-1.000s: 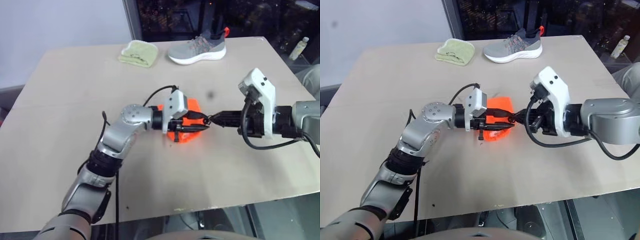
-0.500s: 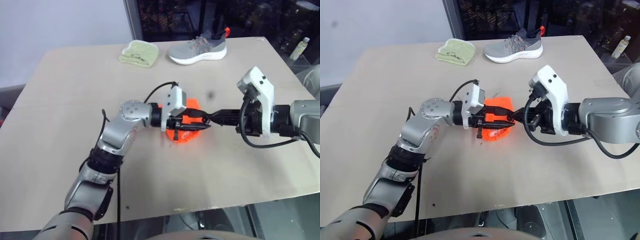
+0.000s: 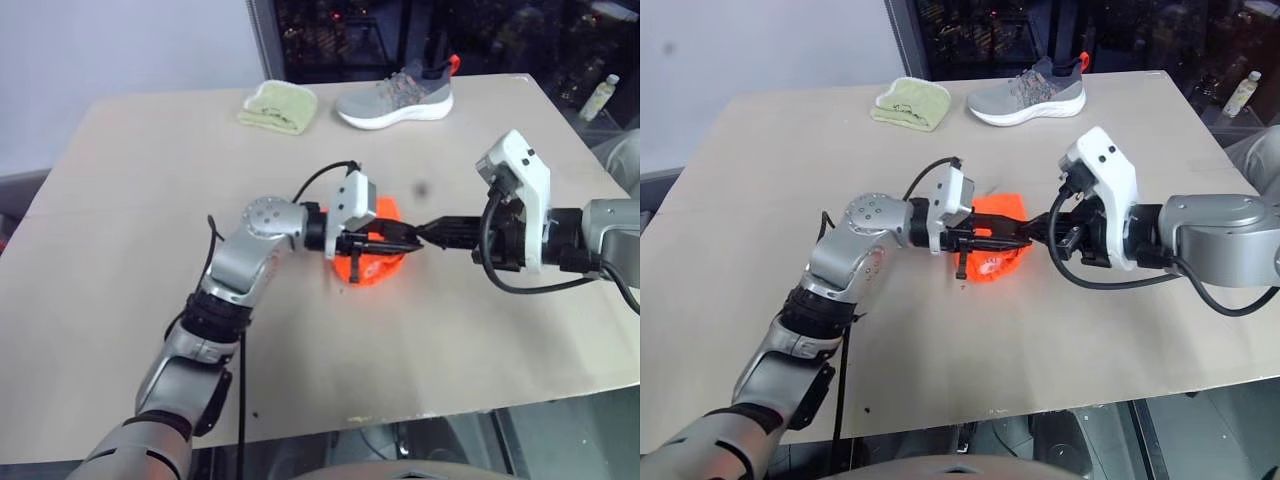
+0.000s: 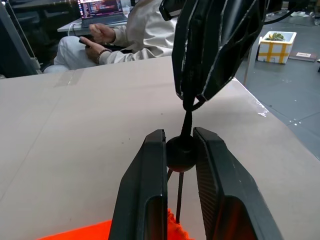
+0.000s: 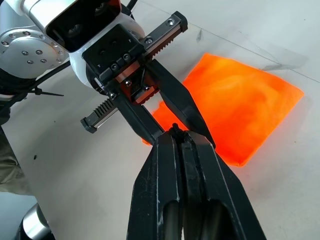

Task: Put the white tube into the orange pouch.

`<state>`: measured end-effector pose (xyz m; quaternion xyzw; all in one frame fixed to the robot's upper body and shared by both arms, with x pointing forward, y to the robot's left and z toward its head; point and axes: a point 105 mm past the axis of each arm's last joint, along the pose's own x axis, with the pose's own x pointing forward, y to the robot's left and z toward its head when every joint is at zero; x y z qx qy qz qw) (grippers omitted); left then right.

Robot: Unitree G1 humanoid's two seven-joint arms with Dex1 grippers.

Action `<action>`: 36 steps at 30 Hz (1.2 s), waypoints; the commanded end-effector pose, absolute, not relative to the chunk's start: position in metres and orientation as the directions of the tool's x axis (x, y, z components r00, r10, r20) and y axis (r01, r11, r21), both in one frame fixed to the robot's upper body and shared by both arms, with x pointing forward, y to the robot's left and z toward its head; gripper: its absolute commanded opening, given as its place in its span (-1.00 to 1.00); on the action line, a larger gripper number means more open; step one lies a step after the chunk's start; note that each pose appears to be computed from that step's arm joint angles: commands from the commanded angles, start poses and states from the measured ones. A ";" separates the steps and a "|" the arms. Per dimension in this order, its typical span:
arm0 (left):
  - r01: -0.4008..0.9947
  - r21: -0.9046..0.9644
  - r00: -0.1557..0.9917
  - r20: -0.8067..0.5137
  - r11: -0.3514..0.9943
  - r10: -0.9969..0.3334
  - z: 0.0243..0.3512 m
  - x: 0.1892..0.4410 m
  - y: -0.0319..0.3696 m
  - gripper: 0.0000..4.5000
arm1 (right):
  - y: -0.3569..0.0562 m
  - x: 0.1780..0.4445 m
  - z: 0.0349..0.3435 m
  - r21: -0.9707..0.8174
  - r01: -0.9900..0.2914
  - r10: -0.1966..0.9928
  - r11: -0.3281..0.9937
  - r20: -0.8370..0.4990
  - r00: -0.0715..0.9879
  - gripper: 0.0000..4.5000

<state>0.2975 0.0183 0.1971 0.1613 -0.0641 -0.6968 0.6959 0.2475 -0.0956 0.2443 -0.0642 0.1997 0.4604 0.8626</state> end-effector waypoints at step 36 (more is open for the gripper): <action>0.952 0.298 0.219 -0.485 0.075 -0.847 0.106 0.325 0.078 -0.89 | -0.149 0.253 0.343 0.230 -0.705 0.692 0.671 0.145 0.707 -1.00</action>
